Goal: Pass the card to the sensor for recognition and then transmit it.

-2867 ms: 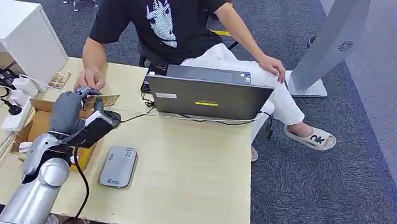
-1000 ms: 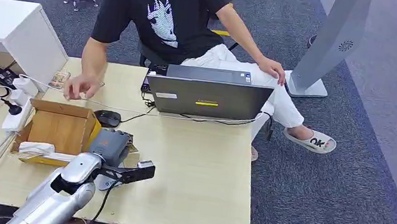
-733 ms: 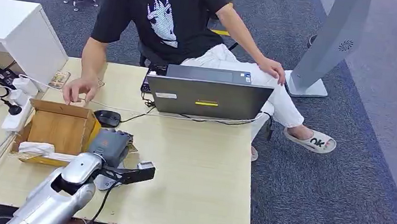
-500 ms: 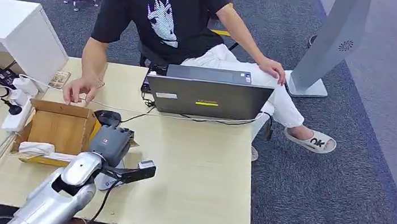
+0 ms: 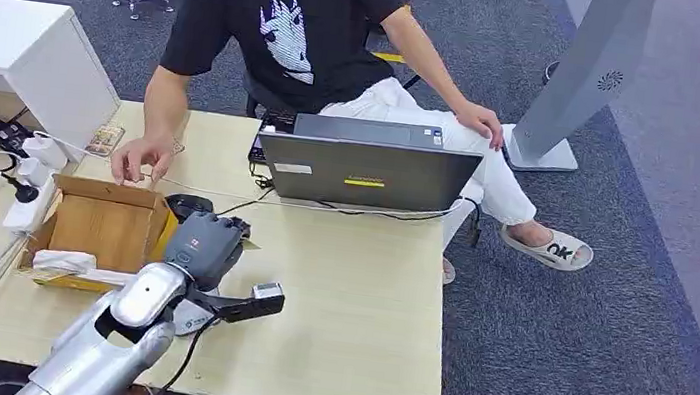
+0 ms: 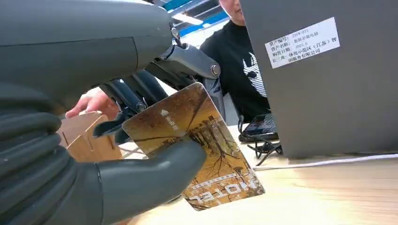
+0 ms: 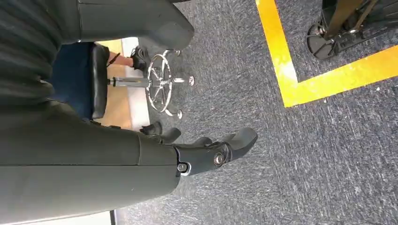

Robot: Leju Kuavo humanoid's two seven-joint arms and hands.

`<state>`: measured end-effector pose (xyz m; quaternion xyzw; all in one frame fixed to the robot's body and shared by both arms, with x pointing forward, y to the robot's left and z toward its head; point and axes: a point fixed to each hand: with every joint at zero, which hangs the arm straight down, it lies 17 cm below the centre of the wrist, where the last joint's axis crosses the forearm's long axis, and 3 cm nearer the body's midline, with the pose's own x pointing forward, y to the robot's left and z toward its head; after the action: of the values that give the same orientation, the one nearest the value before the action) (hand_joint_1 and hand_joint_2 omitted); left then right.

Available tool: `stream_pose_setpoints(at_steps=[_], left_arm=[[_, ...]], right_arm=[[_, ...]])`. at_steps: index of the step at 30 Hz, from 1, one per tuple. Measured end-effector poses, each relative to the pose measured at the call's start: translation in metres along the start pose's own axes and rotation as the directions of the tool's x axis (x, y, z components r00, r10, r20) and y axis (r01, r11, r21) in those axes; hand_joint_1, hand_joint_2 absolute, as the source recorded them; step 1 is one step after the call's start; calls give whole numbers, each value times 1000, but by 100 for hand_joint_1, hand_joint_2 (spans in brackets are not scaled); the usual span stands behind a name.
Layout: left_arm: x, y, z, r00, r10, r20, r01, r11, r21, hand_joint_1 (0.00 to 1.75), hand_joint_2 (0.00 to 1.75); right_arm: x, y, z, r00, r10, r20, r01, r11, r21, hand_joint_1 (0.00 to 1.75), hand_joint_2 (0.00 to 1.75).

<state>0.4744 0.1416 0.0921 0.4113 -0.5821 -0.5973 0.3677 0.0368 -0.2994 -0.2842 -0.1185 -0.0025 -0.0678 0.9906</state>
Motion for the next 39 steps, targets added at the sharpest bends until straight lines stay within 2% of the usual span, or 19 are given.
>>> stream_pose_setpoints(at_steps=[5, 9, 11, 23, 29, 39], left_arm=[[7, -10, 4, 999, 45, 20, -44, 998, -45, 175, 175], [9, -39, 17, 992, 125, 23, -119, 977, -177, 175, 175], [7, -46, 21, 990, 142, 22, -134, 970, -205, 175, 175], [4, -48, 22, 990, 143, 18, -136, 968, -213, 175, 175], [-10, -71, 41, 977, 212, -2, -203, 930, -305, 175, 175], [-15, -61, 36, 993, 116, -3, -113, 967, -230, 175, 175]], right_arm=[[0, 0, 0, 1000, -4, -2, 4, 1000, 0, 0, 175], [-1, 0, 0, 1000, -10, -7, 10, 1000, 1, 0, 175], [-1, 0, 0, 1000, -13, -8, 13, 1000, 1, 0, 175], [-1, 0, 0, 1000, -13, -8, 13, 1000, 1, 0, 175], [-2, 0, 0, 999, -28, -17, 28, 1000, -2, 0, 175], [-3, 1, 0, 999, -39, -21, 39, 999, -3, 0, 175]])
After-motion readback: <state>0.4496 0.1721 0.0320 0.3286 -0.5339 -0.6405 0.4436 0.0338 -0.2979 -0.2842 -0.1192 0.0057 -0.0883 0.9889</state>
